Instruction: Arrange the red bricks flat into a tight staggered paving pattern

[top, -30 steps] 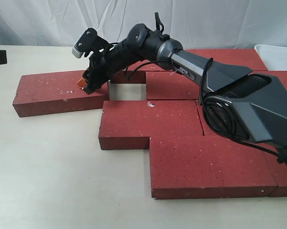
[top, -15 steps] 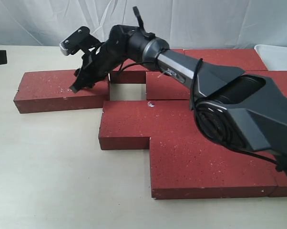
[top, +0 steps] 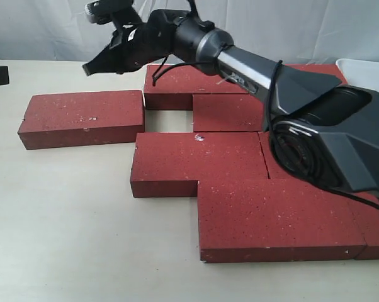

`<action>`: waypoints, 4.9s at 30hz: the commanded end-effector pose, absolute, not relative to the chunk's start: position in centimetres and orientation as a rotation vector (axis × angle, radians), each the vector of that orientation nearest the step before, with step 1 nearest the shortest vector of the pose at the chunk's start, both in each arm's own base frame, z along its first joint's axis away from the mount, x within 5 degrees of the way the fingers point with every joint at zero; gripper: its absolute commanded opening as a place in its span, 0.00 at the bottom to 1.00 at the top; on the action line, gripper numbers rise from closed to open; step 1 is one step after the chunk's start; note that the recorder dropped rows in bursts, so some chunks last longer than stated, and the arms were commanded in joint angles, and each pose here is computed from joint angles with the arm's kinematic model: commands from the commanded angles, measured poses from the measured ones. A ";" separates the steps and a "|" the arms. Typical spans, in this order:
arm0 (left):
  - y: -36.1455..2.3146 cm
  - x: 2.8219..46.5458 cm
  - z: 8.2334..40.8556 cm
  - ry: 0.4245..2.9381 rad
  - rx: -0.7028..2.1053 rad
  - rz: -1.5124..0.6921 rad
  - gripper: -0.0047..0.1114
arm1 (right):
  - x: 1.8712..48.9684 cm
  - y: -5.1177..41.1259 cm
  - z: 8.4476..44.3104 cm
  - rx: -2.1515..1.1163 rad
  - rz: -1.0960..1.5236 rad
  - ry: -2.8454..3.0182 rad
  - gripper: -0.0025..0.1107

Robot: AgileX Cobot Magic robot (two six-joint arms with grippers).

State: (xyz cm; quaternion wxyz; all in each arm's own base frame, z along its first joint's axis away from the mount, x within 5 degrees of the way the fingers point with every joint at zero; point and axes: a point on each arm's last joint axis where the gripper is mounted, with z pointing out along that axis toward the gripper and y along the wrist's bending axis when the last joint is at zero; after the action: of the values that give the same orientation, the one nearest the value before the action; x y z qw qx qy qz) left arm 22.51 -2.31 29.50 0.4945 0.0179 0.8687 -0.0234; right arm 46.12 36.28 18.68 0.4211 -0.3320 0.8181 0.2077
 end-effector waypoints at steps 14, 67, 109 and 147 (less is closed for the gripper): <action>-2.3 22.6 29.5 2.098 0.039 -0.061 0.04 | 46.7 35.5 13.9 -0.769 0.501 2.219 0.03; -2.3 22.6 29.5 2.096 0.057 -0.044 0.04 | 42.5 37.8 13.4 -1.082 0.309 2.332 0.03; -2.3 22.6 29.5 2.096 0.057 -0.044 0.04 | 44.2 31.7 18.3 -1.012 0.034 2.503 0.03; -2.3 22.6 29.5 2.096 0.057 -0.044 0.04 | 20.6 -1.3 30.9 0.024 -0.055 2.101 0.02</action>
State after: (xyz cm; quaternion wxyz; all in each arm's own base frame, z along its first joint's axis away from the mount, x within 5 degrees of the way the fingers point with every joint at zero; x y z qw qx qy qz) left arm 22.53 -2.26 29.53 0.4962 0.0272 0.8677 -0.0148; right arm 23.20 -1.58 30.04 0.4122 -0.0086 0.9104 -0.0356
